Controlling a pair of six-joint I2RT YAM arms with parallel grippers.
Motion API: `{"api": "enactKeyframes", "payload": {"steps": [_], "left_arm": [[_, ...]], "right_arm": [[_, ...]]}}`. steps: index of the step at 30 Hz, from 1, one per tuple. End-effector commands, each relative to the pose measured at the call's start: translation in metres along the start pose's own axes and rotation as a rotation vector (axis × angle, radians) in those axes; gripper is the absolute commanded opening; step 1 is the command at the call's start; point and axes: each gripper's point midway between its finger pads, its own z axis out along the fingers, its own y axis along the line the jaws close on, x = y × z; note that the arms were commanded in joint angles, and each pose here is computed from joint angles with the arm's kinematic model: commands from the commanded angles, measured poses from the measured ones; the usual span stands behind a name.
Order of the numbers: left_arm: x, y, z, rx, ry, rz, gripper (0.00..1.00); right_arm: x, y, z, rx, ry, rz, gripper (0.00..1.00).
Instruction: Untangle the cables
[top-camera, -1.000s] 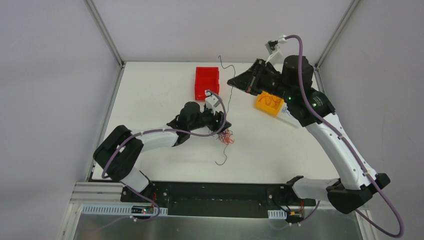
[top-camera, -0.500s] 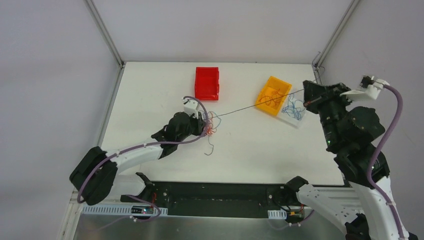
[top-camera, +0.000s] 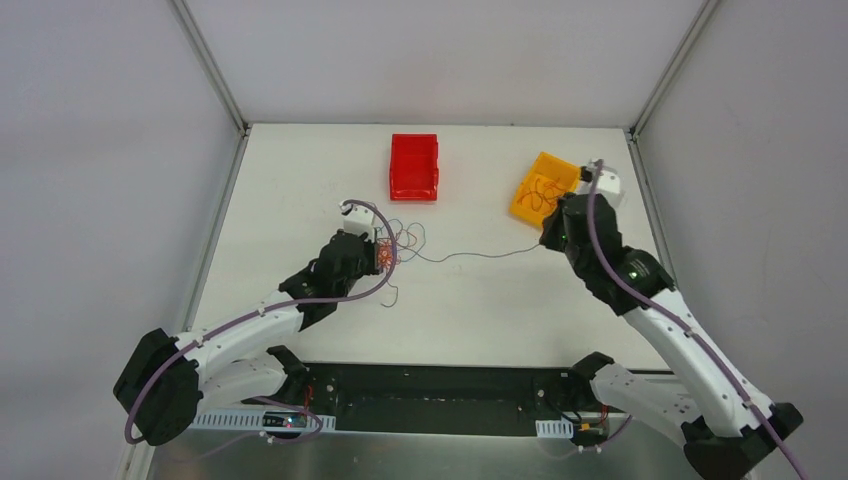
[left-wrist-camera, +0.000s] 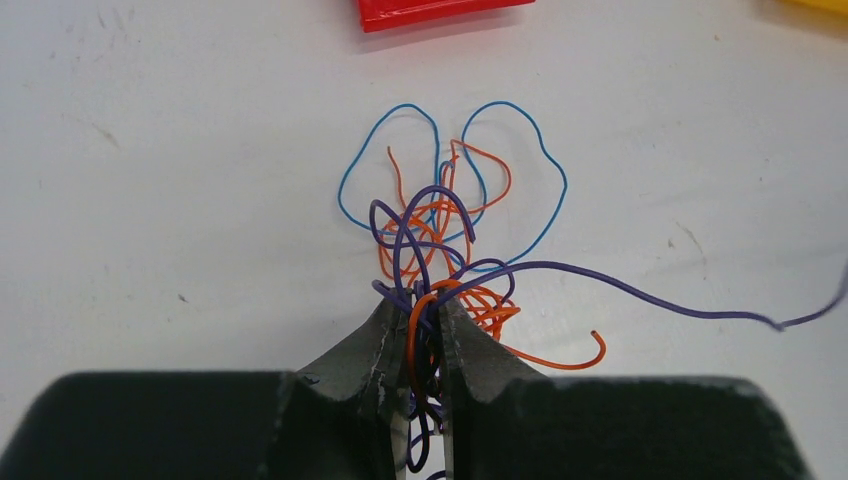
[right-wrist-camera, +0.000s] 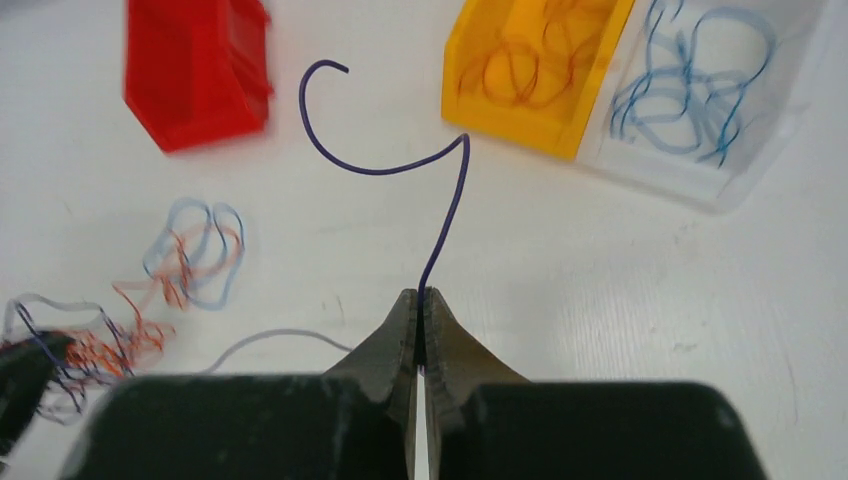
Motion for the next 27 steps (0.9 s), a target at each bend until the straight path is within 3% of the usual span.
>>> {"api": "enactKeyframes", "payload": {"steps": [1, 4, 6, 9, 11, 15, 20, 27], "left_arm": [[0.000, -0.011, 0.001, 0.080, 0.004, 0.050, 0.13], [0.007, -0.012, 0.004, 0.088, 0.011, 0.067, 0.13], [0.009, -0.016, 0.005, 0.108, 0.003, 0.064, 0.13], [0.006, -0.024, 0.003, 0.158, -0.009, 0.067, 0.13], [0.004, -0.028, 0.002, 0.179, -0.016, 0.068, 0.13], [0.001, -0.035, -0.002, 0.226, -0.026, 0.075, 0.14], [-0.003, -0.044, -0.010, 0.298, -0.063, 0.077, 0.15], [-0.006, -0.051, -0.017, 0.353, -0.085, 0.085, 0.16]], "right_arm": [[0.087, 0.015, 0.012, -0.104, 0.334, -0.100, 0.04], [0.124, 0.009, 0.019, -0.081, 0.463, -0.153, 0.07], [0.140, 0.007, 0.023, -0.077, 0.516, -0.172, 0.19], [0.149, 0.024, 0.023, -0.157, 0.571, -0.159, 0.66], [0.154, 0.054, 0.016, -0.313, 0.612, -0.140, 0.83], [0.155, 0.117, 0.003, -0.615, 0.612, -0.131, 0.85], [0.162, 0.177, -0.002, -0.875, 0.517, -0.196, 0.81], [0.184, 0.220, 0.015, -0.950, 0.474, -0.309, 0.66]]}}
